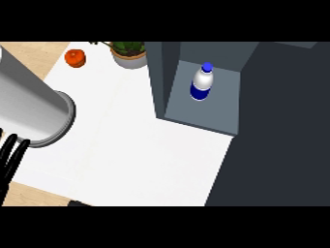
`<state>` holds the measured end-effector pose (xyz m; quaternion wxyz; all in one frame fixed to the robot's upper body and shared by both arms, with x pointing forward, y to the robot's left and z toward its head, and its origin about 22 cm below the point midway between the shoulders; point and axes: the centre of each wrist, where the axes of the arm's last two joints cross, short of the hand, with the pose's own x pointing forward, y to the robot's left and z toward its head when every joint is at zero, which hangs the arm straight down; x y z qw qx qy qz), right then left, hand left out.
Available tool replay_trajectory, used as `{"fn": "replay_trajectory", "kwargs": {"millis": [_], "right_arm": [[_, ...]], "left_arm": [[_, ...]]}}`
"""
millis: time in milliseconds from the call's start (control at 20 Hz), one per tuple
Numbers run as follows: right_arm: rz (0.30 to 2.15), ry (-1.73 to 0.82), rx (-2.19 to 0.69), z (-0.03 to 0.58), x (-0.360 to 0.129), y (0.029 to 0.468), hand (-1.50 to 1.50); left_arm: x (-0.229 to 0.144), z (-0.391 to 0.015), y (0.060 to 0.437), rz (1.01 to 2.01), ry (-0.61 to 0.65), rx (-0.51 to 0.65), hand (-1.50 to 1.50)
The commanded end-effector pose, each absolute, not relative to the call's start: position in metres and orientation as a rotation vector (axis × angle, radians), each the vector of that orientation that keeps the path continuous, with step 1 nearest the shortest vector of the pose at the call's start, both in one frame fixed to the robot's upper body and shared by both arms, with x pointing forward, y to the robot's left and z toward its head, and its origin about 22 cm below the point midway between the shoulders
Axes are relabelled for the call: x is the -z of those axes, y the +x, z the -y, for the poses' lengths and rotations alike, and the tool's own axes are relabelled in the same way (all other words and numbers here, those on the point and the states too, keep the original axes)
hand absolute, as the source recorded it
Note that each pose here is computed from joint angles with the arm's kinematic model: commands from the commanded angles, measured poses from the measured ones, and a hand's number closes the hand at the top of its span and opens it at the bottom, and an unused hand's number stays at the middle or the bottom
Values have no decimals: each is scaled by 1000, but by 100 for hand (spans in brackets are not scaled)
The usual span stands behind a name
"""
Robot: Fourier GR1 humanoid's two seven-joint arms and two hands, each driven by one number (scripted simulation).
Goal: Pick up the bottled water, place it into the cabinet and close the cabinet
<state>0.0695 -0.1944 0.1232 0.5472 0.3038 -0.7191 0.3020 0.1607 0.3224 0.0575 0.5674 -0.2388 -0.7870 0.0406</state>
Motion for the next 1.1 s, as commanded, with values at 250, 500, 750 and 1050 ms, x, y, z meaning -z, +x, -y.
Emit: {"fn": "replay_trajectory", "kwargs": {"millis": [250,500,750,1050], "right_arm": [[1688,829,-1045,176,-142,81,150],[1649,779,-1119,174,-142,90,150],[1664,762,-1151,169,-146,98,150],[1663,801,-1072,161,-141,108,150]], "left_arm": [[-65,-332,166,1838,-576,-45,-150],[-66,-336,168,1844,-565,-43,-150],[-67,-339,170,1847,-573,-47,-150],[-69,-342,172,1853,-576,-56,-150]]}}
